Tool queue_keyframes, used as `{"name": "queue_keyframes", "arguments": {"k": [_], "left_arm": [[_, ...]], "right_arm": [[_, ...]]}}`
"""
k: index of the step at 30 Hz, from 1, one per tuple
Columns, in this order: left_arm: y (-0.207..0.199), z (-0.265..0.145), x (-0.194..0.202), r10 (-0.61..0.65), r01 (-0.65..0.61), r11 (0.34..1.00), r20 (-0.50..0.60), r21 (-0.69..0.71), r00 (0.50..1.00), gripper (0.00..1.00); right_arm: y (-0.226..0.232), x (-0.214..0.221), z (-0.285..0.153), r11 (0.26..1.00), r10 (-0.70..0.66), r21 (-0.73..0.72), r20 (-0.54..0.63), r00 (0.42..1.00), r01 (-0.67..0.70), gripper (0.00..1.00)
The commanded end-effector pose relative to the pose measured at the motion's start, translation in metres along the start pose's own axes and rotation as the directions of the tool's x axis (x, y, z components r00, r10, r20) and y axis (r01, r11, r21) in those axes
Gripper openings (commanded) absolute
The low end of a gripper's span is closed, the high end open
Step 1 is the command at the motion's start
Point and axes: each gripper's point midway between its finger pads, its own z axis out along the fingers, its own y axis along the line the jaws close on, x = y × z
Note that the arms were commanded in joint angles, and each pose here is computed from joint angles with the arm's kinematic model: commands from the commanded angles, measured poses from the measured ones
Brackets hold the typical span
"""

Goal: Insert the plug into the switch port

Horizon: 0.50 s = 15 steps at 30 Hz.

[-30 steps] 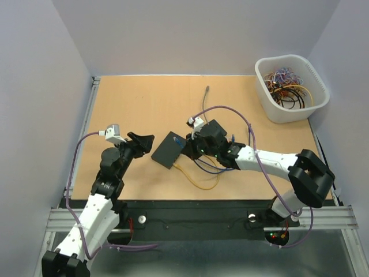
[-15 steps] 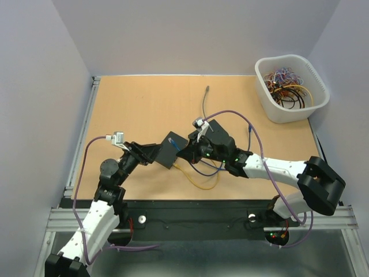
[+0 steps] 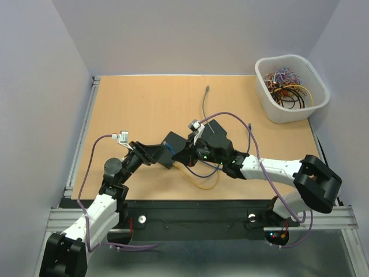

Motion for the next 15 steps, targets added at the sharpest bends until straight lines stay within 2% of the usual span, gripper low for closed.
{"name": "queue_keyframes", "arguments": {"k": [1,6,15], "left_arm": [[-0.04,-0.007,-0.012,0.051,-0.064,0.979,0.068,0.194,0.996,0.67],[-0.057,-0.026,-0.015,0.045,-0.089,0.951,0.154,0.295,0.987,0.68],[-0.065,-0.03,-0.016,0.051,-0.104,0.939,0.165,0.329,0.985,0.66]], "right_arm": [[0.018,-0.009,0.006,0.996,-0.005,-0.091,0.041,0.999,0.009,0.0],[0.031,-0.006,0.002,0.984,-0.004,-0.175,0.049,0.999,0.013,0.0],[0.056,-0.013,-0.01,0.957,-0.005,-0.289,0.079,0.997,0.027,0.0]]}}
